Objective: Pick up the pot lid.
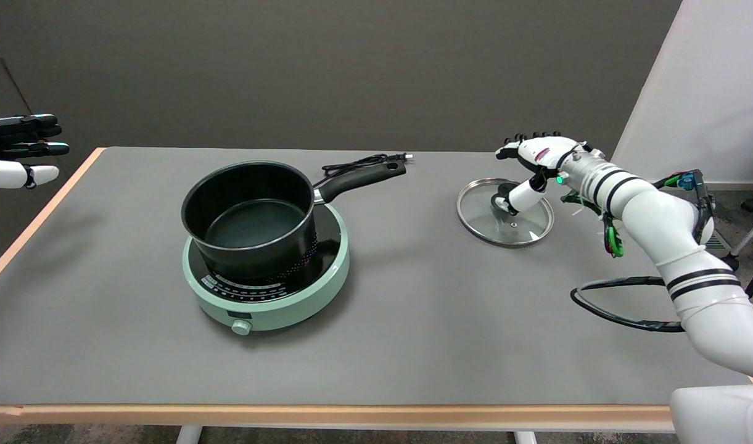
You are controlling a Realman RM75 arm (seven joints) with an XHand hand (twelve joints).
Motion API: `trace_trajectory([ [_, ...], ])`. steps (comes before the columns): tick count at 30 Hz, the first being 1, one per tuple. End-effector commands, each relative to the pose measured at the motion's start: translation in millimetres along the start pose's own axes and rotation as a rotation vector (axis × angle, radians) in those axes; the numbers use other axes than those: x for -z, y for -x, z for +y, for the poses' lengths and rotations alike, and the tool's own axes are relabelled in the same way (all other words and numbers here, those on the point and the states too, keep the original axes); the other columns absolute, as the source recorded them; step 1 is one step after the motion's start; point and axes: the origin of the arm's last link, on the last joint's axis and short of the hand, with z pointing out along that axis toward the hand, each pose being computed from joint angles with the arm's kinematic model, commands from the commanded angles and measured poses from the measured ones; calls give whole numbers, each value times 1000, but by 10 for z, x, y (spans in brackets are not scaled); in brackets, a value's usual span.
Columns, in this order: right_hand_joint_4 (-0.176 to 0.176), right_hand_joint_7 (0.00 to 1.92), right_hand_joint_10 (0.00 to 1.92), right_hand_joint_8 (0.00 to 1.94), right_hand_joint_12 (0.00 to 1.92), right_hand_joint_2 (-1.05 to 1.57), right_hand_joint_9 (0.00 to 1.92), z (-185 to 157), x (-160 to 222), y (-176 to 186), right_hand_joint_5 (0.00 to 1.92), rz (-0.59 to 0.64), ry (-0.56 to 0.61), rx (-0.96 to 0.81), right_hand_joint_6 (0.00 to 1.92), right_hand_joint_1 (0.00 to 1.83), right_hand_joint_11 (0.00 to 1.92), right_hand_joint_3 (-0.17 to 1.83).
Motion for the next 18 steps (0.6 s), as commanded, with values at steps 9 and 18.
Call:
trace_trajectory([
  [9, 8, 360, 366, 235, 824, 569, 548, -36, -221, -10, 299, -54, -7, 36, 177, 838, 337, 906],
  [18, 21, 476, 424, 276, 916, 590, 625, -8, -236, -163, 384, -68, -24, 77, 205, 842, 375, 902],
])
